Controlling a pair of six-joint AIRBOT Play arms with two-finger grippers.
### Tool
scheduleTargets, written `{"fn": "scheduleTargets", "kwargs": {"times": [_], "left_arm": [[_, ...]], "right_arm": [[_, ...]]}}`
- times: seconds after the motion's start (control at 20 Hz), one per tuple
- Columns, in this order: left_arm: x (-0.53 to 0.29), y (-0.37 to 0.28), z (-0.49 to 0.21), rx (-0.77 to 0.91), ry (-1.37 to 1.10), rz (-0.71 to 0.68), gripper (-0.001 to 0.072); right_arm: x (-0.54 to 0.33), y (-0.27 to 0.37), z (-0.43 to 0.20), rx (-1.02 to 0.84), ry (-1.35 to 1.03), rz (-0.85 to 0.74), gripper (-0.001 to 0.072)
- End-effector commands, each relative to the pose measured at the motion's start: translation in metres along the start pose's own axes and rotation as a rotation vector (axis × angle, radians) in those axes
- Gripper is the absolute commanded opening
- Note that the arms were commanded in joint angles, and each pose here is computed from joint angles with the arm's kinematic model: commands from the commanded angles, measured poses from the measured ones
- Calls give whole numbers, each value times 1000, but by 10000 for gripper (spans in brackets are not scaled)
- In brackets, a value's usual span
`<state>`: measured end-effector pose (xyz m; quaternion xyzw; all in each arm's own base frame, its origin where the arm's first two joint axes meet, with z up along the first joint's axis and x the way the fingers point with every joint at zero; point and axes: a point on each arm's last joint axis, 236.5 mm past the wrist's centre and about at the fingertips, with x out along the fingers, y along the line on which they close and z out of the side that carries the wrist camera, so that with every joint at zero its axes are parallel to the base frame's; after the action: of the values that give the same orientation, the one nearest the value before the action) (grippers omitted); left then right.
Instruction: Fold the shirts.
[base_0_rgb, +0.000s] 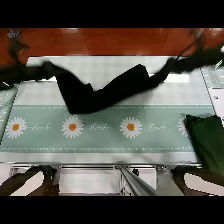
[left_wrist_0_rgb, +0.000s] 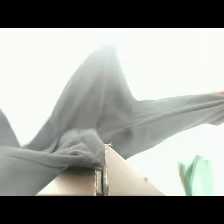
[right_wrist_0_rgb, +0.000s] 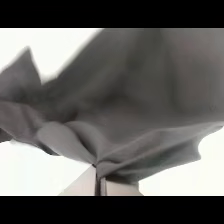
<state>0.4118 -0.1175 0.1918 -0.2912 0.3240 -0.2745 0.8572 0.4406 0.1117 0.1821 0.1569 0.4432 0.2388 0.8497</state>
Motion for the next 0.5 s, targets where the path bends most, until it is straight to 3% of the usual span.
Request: {"fn": "scheduleTargets", "kwargs": {"times": [0.0,0.25,0.45], "left_arm": [[-94,-88,104,176,-298,-27,18],[-236,-205,159,462,-657,37,17],[-326,-240,136,663,-834,411,17]], "right_arm": [[-136,73,99,-185,-379,-25,27],[-273,143,81,-362,-666,-105,27],[-352,161,24,-428,-795,-301,27]]}}
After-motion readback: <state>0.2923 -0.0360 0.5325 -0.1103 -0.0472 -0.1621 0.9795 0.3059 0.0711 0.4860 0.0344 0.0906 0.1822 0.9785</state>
